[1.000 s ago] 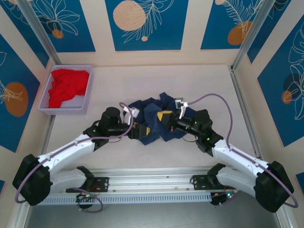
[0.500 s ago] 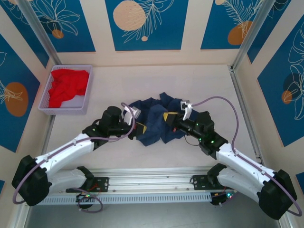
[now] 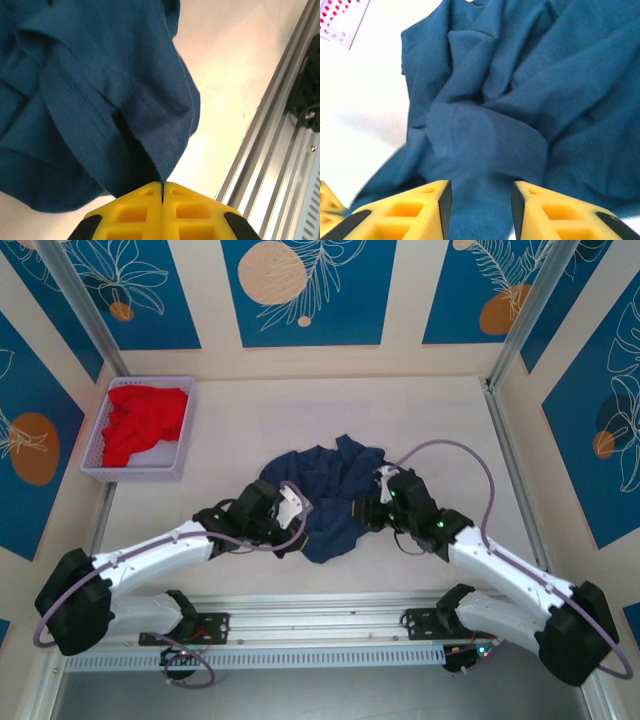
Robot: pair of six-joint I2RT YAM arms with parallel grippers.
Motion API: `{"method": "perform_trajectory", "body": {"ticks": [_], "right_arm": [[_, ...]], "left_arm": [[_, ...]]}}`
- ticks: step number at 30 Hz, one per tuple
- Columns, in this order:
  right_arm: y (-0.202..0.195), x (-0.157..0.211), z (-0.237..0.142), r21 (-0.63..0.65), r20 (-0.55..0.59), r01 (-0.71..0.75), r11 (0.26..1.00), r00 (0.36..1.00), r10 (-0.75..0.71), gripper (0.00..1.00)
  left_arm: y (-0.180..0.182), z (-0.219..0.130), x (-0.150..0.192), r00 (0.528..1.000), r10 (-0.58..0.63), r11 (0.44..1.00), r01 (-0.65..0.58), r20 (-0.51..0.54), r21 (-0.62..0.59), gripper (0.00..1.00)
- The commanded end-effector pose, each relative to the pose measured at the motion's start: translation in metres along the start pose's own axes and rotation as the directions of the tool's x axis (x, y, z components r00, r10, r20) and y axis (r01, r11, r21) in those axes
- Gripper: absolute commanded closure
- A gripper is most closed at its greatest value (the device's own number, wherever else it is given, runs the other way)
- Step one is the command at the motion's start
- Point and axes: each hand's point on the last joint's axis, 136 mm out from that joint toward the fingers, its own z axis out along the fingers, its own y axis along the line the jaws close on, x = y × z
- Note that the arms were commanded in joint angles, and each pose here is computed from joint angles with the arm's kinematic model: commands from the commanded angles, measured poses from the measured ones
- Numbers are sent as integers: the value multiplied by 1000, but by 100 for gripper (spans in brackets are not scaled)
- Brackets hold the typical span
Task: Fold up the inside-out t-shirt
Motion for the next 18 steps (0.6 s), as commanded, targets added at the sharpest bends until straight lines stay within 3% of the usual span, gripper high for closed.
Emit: {"method": "perform_trajectory", "body": {"ticks": [1,7,13,18], "right_arm": [[17,-1,15,-56,-101,87,995,991,-93,61],[30,6,54,-135,-246,101,986,960,-132,60],[38,5,68,-134,-279,187,973,935,-218,58],[43,8,73,-103,-292,288,952,906,-306,47]], "left_arm": [[-3,8,20,998,-13,1000,14,-59,20,100],[8,14,37,994,-62,998,60,-85,-28,100],[15,13,50,991,-96,994,91,-90,-63,100],[17,11,49,993,-101,993,96,-69,-76,100]]}}
